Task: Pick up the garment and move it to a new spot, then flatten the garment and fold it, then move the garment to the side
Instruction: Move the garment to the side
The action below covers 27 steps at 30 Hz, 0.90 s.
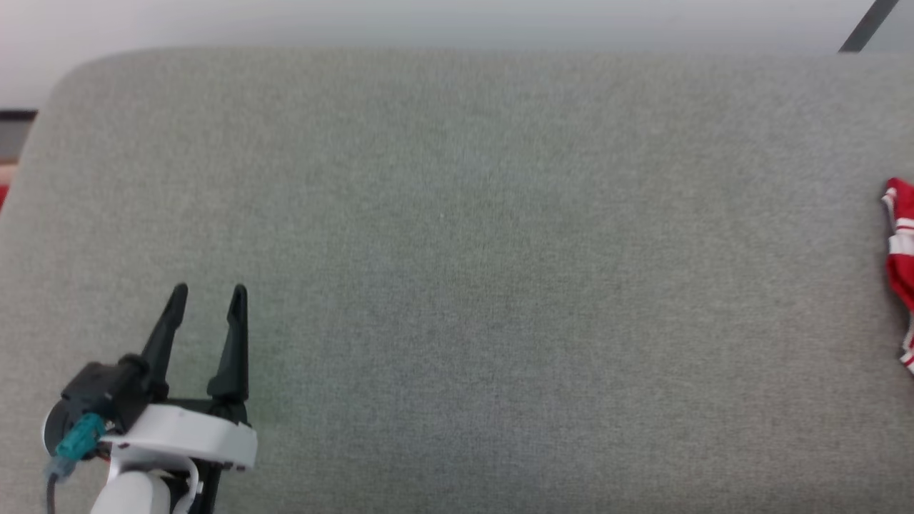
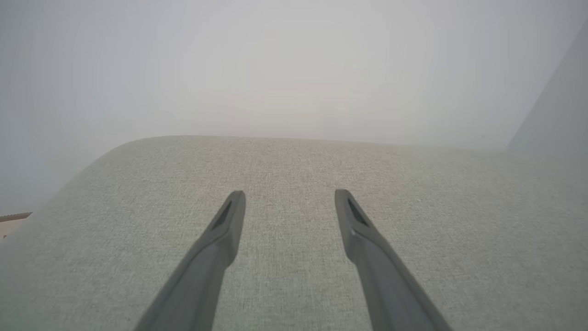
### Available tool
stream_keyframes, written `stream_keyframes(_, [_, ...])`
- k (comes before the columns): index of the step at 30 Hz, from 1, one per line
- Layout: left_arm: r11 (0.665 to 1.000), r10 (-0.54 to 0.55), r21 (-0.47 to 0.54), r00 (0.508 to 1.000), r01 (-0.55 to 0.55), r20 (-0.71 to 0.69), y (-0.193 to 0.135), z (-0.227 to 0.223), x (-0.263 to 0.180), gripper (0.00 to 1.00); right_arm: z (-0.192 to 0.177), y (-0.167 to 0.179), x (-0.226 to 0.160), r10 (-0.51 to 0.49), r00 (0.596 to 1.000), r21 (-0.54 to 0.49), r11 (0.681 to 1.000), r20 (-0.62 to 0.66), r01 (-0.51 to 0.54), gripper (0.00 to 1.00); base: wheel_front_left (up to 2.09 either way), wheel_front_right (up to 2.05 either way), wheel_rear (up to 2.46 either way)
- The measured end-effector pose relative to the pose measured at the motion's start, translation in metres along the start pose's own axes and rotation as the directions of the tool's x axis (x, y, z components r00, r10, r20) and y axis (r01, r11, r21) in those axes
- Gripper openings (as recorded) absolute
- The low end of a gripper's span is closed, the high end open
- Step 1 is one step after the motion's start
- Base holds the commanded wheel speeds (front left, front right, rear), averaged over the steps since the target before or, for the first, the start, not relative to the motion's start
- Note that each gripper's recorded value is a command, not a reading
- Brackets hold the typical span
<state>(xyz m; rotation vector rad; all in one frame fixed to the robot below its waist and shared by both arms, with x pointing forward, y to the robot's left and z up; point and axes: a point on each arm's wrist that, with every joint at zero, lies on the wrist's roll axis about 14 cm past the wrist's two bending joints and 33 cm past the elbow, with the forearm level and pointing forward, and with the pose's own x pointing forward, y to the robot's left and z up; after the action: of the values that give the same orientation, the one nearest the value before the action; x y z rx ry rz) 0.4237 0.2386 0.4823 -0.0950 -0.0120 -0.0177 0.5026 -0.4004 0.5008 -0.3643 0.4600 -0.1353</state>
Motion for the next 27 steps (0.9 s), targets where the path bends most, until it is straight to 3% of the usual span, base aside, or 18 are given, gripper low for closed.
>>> stream_keyframes(7, [1.0,0.007,0.005,1.0,-0.007,0.022,0.002,0.012,-0.018,1.0,0.015,0.032,-0.028,0.068,0.982,0.087,0.993,0.176,-0.084,1.0,0.0,0.0,0.0])
stream_keyframes(17, [1.0,0.016,0.007,0.997,-0.016,0.081,0.004,0.035,-0.044,1.0,0.016,0.081,-0.084,0.142,0.921,0.15,0.966,0.363,-0.209,1.0,0.0,0.0,0.0])
stream_keyframes(27, [1.0,0.026,0.006,0.991,-0.027,0.134,0.007,0.052,-0.06,1.0,0.014,0.106,-0.128,0.133,0.873,0.222,0.939,0.469,-0.263,1.0,0.0,0.0,0.0])
